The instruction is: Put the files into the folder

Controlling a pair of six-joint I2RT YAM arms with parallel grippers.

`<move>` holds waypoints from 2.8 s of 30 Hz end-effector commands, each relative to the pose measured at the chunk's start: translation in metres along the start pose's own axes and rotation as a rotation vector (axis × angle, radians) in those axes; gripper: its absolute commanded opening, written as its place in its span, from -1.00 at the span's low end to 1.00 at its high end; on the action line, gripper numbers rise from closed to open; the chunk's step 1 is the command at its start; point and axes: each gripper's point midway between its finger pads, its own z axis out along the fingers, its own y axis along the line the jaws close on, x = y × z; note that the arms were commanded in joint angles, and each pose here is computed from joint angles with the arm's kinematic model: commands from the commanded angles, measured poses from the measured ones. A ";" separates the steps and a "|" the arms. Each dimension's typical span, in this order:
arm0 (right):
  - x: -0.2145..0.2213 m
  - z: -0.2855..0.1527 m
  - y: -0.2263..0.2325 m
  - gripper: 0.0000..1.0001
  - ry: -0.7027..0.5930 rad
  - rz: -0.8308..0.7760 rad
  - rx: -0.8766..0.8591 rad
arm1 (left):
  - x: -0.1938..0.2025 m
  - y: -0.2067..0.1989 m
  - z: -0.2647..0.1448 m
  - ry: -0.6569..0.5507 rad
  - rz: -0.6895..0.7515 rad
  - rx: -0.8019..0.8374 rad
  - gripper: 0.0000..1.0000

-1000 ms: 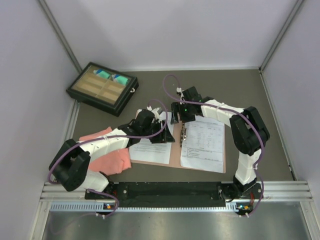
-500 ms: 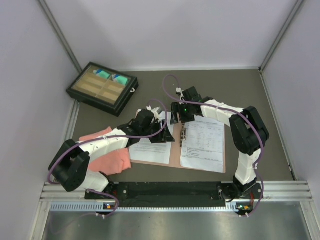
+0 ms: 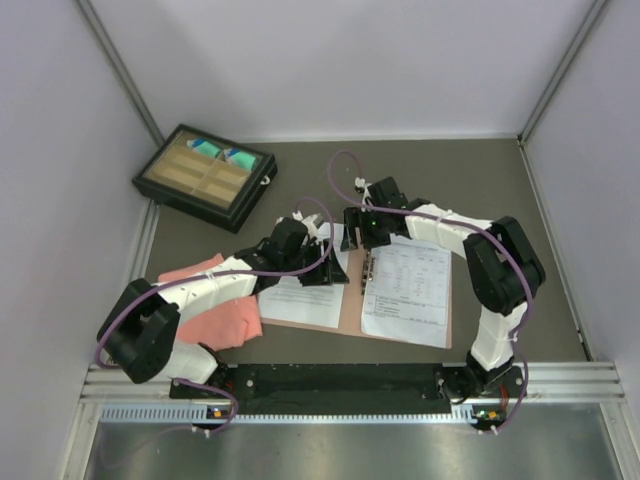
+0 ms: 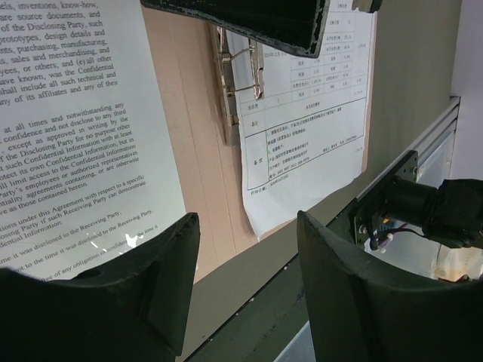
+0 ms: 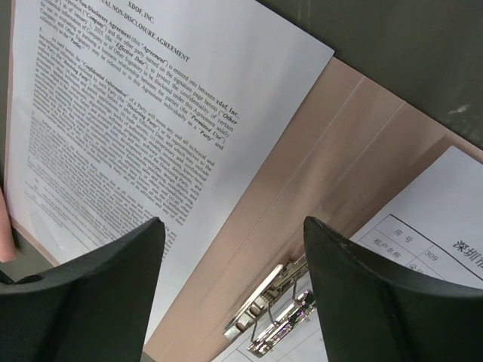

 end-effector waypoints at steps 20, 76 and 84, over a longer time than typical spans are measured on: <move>-0.018 -0.015 -0.011 0.62 -0.099 0.065 0.084 | -0.024 -0.013 -0.015 -0.081 0.010 0.039 0.22; -0.009 -0.038 0.033 0.50 -0.144 -0.023 -0.179 | -0.022 -0.012 -0.011 -0.068 0.003 0.050 0.22; 0.001 -0.055 0.046 0.50 -0.135 -0.023 -0.248 | -0.026 -0.011 -0.013 -0.086 -0.002 0.040 0.22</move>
